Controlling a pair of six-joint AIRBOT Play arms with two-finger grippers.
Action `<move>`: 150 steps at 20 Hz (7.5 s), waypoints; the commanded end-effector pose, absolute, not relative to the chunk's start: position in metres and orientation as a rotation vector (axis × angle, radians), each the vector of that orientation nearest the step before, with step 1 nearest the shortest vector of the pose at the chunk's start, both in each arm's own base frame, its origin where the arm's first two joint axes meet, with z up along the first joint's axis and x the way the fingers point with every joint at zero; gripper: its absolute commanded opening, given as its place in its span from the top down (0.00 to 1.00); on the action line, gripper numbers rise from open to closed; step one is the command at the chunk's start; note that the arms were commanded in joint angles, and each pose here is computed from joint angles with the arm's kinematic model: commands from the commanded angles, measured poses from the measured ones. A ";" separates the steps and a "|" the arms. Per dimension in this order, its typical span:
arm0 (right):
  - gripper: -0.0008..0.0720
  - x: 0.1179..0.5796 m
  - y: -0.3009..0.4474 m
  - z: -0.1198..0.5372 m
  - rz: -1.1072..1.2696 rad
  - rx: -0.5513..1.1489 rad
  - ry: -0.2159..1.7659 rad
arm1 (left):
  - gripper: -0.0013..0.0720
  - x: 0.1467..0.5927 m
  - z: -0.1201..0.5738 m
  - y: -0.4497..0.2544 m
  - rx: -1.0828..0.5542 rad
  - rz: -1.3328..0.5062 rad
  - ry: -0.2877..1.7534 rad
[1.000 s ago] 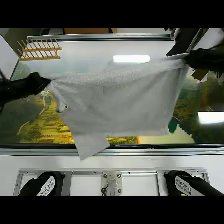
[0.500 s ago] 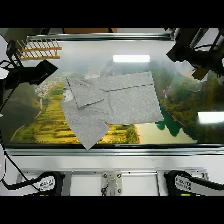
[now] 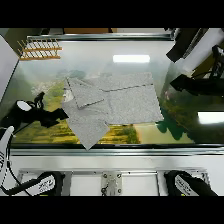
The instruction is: Fold the clothes and pants, and hang the long-sleeved shirts on hangers.
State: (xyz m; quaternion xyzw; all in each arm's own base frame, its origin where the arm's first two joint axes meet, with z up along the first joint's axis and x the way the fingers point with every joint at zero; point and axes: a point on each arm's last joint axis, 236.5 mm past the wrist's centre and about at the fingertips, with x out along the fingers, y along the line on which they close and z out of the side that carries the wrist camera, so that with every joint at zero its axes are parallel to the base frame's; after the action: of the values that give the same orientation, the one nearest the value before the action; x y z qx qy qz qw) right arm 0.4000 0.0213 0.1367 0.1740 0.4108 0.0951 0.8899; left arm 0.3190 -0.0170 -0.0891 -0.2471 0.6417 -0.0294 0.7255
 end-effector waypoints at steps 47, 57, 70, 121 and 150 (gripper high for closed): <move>0.97 0.431 -0.003 0.278 0.139 0.331 0.366 | 0.97 0.383 0.278 -0.028 -0.376 -0.212 0.508; 0.97 0.253 0.024 0.491 0.129 0.069 -0.150 | 0.97 0.172 0.512 -0.070 -0.171 -0.262 -0.178; 0.97 0.373 0.012 0.257 0.173 0.214 0.726 | 0.97 0.360 0.246 -0.058 -0.433 -0.273 0.710; 0.34 0.230 0.008 -0.092 -0.295 0.934 1.320 | 0.24 0.281 -0.042 -0.125 -0.371 -0.299 1.293; 0.97 0.249 0.027 -0.115 -0.185 0.821 1.277 | 0.24 0.179 -0.120 -0.124 -0.536 -0.132 1.599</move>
State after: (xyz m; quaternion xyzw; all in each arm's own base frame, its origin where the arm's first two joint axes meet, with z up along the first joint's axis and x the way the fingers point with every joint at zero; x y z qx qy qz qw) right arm 0.2495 0.0268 -0.1147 0.3717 0.5780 -0.0839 0.7216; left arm 0.1823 -0.1072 -0.1152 -0.2388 0.7127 -0.0424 0.6582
